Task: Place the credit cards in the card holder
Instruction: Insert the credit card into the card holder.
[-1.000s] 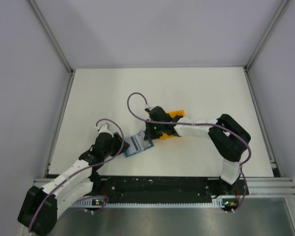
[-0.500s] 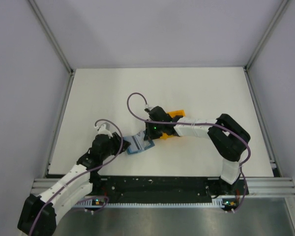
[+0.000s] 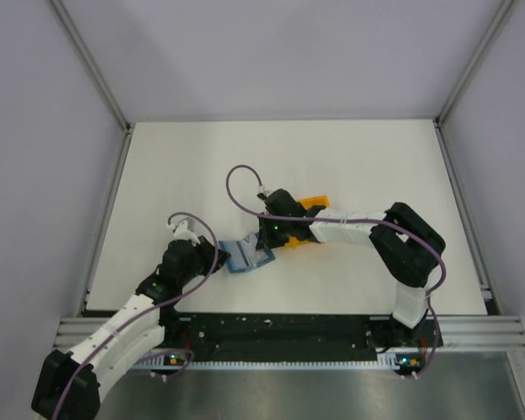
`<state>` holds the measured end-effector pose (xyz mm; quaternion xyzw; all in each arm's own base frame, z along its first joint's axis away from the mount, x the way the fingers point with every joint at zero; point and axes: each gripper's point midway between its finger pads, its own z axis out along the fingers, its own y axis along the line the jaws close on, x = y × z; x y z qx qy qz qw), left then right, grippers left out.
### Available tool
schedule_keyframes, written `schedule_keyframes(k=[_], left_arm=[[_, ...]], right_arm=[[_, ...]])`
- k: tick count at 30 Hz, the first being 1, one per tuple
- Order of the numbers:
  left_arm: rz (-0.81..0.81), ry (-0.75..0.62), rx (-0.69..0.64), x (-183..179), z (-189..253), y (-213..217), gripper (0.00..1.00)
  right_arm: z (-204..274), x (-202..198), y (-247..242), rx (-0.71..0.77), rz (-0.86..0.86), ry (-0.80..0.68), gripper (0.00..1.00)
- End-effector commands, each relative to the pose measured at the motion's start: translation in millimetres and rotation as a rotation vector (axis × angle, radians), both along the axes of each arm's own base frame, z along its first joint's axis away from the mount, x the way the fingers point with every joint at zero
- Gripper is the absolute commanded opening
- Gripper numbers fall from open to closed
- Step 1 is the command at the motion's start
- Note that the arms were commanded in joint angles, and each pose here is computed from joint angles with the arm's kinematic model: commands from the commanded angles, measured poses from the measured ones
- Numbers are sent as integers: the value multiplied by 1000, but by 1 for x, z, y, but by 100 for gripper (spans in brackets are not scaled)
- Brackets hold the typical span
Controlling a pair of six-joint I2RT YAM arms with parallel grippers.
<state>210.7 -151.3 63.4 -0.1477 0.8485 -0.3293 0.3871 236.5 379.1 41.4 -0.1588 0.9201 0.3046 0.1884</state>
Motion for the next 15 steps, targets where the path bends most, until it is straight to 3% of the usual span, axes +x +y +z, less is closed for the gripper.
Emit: schedule_keyframes(k=[1,8,12,13,15], left_arm=[[-19,-26,-16,3,4,-5,13],[-29,-55,-34,2,9,-7,17],[-26,-64,-34,2,11,-6,11],[-29,-64,-38,2,11,-6,3],[-32,-61,-34,1,9,-6,0]], right_arm=[[-21,-6,-11,-72,0,37,0],[-22,-6,-11,-73,1,39,0],[-22,-6,-11,-72,1,40,0],[-22,-6,-12,-73,1,41,0],[-22,-6,-11,-72,1,40,0]])
